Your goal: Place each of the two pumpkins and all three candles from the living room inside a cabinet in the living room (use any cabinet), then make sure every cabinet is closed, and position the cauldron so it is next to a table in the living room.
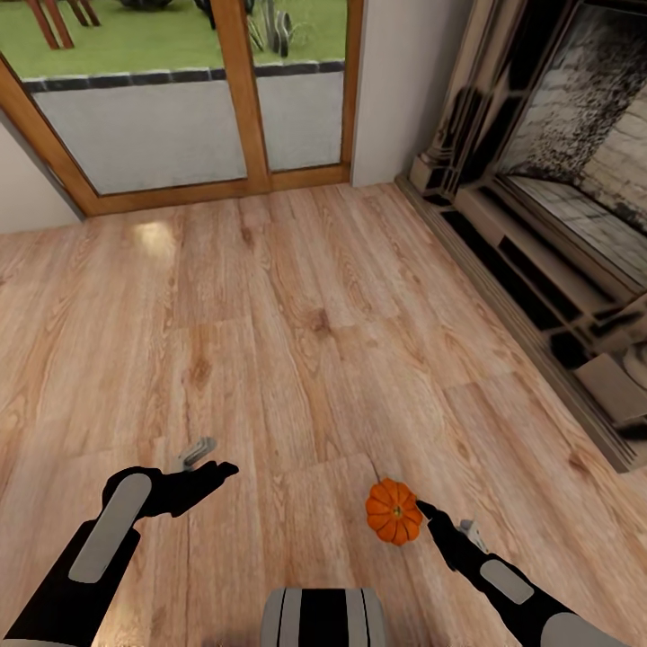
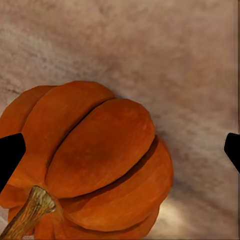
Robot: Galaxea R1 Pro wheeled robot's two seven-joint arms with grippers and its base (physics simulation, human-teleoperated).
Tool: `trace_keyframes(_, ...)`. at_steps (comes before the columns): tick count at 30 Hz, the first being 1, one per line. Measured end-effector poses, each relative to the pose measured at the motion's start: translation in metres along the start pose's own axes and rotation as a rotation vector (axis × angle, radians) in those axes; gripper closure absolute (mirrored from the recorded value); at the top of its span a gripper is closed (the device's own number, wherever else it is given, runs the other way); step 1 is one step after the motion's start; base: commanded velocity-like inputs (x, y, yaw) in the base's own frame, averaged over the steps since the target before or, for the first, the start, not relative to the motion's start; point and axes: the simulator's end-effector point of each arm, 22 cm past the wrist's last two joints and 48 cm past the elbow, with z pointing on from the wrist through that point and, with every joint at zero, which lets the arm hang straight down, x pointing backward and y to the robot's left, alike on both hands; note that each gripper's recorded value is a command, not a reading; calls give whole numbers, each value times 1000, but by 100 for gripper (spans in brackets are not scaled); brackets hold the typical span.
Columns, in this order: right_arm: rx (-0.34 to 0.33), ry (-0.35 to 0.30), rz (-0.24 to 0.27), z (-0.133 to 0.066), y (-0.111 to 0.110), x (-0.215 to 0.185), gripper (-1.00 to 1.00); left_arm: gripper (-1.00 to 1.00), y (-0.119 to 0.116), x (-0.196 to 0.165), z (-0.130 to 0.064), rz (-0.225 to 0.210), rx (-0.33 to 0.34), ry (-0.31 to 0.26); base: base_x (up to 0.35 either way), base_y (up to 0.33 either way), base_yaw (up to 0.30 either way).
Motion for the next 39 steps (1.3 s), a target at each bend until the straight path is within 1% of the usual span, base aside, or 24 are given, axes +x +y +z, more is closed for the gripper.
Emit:
trace_keyframes(10, 23, 6, -4, 0, -6, 1, -100, -100, 0, 0, 0, 0, 1, 1, 0, 0, 0)
trace_keyframes(26, 26, 3, -14, -1, -7, 0, -100, -100, 0, 0, 0, 0, -1, 1, -18, 22, 0)
trace_keyframes(31, 25, 4, -12, -1, -7, 0, -100, -100, 0, 1, 0, -1, 0, 2, -65, 134, 0)
trace_keyframes(39, 26, 4, -12, -1, -7, 0, -100, -100, -1, 1, 0, -2, 2, 2, -8, 42, 0)
